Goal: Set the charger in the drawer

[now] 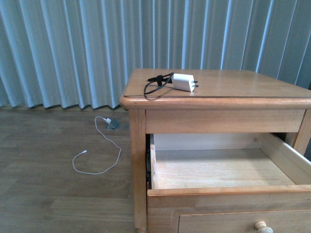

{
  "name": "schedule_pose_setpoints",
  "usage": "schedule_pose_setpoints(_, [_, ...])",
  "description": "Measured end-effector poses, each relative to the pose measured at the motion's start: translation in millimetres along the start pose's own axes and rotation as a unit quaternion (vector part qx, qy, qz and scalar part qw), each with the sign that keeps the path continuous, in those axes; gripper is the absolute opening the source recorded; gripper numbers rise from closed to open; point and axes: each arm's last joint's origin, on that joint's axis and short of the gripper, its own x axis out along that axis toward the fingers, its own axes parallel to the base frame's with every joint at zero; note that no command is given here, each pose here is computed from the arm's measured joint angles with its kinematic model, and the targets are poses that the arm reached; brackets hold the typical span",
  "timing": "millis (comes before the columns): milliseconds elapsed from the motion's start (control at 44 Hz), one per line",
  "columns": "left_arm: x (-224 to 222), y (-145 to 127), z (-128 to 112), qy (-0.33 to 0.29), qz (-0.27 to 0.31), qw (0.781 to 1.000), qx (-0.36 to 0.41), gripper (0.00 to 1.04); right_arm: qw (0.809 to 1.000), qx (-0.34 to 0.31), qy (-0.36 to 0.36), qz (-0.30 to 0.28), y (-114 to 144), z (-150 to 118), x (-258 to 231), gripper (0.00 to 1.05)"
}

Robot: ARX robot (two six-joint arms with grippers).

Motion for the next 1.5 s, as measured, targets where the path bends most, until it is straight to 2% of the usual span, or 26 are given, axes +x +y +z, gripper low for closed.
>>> schedule_pose_setpoints(91, [24.6,-40.4,31.9,0.017,-0.079,0.997,0.001,0.99,1.000,0.000,0.000,0.000,0.0,0.0,0.0,0.96])
schedule_pose_setpoints(205, [48.7,-77.4,52.0,0.029,-0.125,0.991,0.026,0.99,1.000,0.000,0.000,0.000,0.0,0.0,0.0,0.96])
schedule_pose_setpoints(250, [62.1,-101.2,61.9,0.036,-0.159,0.986,0.046,0.99,1.000,0.000,0.000,0.000,0.0,0.0,0.0,0.96])
schedule_pose_setpoints(410, [92.4,-158.0,83.9,0.034,-0.223,0.971,0.079,0.99,1.000,0.000,0.000,0.000,0.0,0.0,0.0,0.96])
schedule_pose_setpoints(546, [115.9,-200.6,91.5,0.034,-0.271,0.957,0.097,0.99,1.000,0.000,0.000,0.000,0.0,0.0,0.0,0.96])
schedule_pose_setpoints(614, [134.2,-227.1,88.0,0.041,-0.288,0.951,0.108,0.99,1.000,0.000,0.000,0.000,0.0,0.0,0.0,0.96])
schedule_pose_setpoints(751, [161.8,-259.6,72.2,0.057,-0.302,0.944,0.116,0.99,1.000,0.000,0.000,0.000,0.0,0.0,0.0,0.96])
schedule_pose_setpoints(1001, [207.7,-313.4,19.2,0.094,-0.310,0.937,0.133,0.99,1.000,0.000,0.000,0.000,0.0,0.0,0.0,0.96])
schedule_pose_setpoints(1115, [215.9,-329.3,10.6,0.097,-0.324,0.932,0.128,0.99,1.000,0.000,0.000,0.000,0.0,0.0,0.0,0.96])
schedule_pose_setpoints(1365, [226.5,-344.3,2.3,0.103,-0.325,0.932,0.122,0.99,1.000,0.000,0.000,0.000,0.0,0.0,0.0,0.96])
schedule_pose_setpoints(1502, [229.5,-345.2,-2.6,0.108,-0.322,0.933,0.124,0.74,1.000,0.000,0.000,0.000,0.0,0.0,0.0,0.96])
